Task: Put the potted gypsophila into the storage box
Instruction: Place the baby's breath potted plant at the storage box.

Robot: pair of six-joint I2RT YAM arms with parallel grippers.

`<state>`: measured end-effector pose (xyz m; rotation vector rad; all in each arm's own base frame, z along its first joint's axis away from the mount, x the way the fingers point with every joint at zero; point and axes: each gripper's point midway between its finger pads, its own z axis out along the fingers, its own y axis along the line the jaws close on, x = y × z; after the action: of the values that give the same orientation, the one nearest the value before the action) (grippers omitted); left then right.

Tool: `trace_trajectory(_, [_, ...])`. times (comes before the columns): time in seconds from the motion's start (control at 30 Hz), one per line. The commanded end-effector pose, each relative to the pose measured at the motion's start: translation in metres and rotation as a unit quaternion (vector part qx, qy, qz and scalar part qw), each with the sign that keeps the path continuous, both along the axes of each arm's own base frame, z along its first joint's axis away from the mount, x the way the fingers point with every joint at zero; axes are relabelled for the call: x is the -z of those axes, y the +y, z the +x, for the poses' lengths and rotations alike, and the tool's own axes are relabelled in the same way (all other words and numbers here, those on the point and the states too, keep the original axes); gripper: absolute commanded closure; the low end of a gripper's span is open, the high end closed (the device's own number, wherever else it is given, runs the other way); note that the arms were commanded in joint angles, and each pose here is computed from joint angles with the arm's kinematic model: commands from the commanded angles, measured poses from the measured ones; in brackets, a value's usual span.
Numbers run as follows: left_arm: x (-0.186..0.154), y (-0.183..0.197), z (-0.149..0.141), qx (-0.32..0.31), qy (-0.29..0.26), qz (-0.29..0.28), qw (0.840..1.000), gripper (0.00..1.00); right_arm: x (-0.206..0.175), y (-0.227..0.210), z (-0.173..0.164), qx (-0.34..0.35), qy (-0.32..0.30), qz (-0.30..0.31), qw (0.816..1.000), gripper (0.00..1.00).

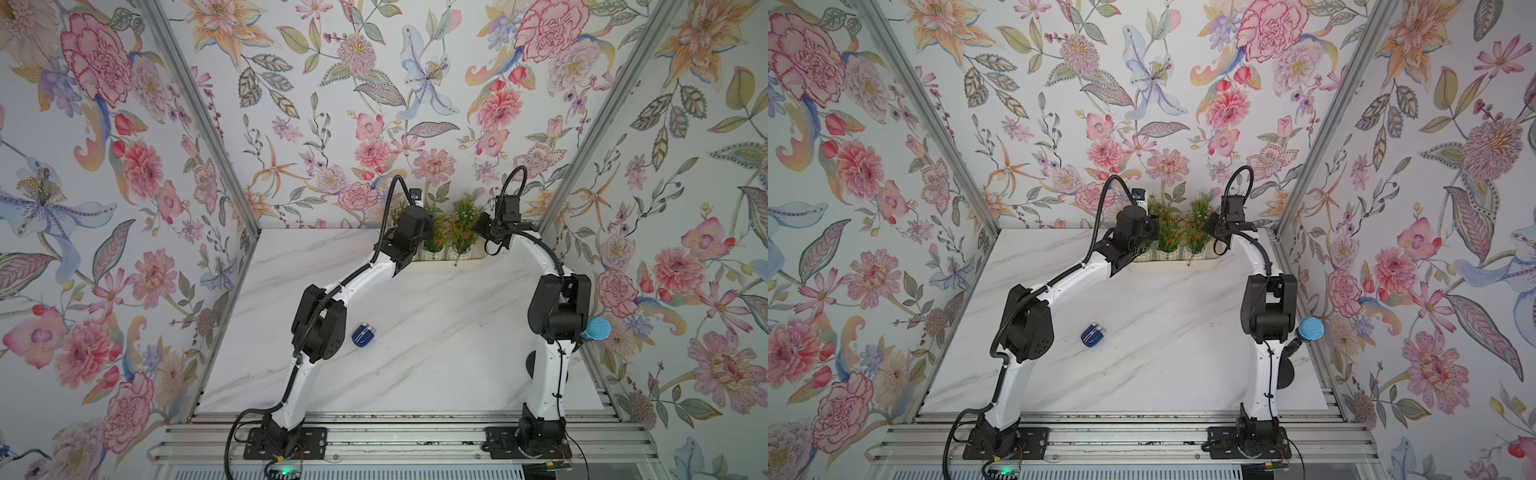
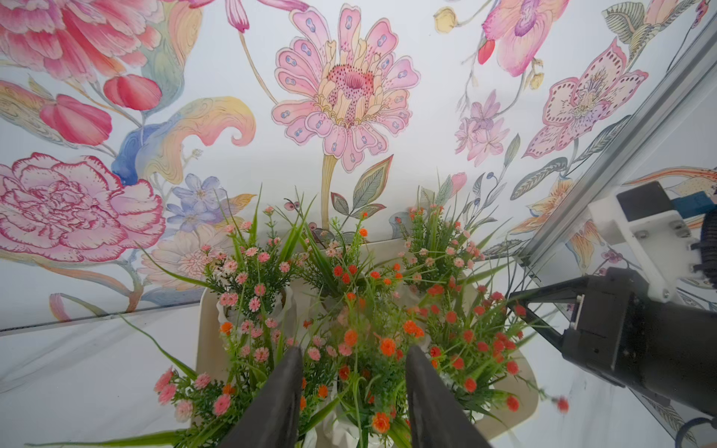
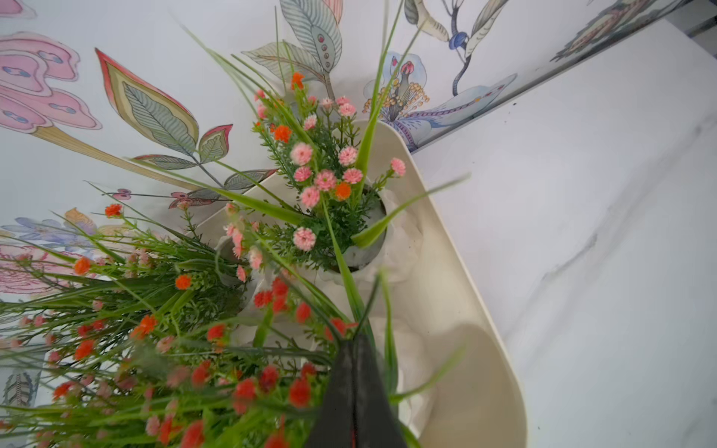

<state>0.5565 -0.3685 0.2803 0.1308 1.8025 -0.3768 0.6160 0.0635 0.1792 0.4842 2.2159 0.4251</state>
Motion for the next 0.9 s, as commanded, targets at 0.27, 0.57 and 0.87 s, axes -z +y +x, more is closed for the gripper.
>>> trace_trajectory(0.27, [-0.029, 0.041, 0.006, -0.042, -0.021, -0.005, 0.999, 0.55, 0.02, 0.0, -0.024, -0.003, 0.041, 0.004, 0.999, 0.71])
trace_trajectory(0.57, [-0.042, 0.13, -0.011, -0.128, -0.04, 0.018, 0.991, 0.37, -0.022, -0.021, -0.051, 0.001, 0.005, -0.043, 0.999, 0.45])
trace_trajectory(0.87, [-0.019, 0.249, -0.076, -0.235, -0.022, 0.045, 0.971, 0.05, -0.058, -0.049, -0.123, 0.016, -0.035, -0.088, 0.995, 0.0])
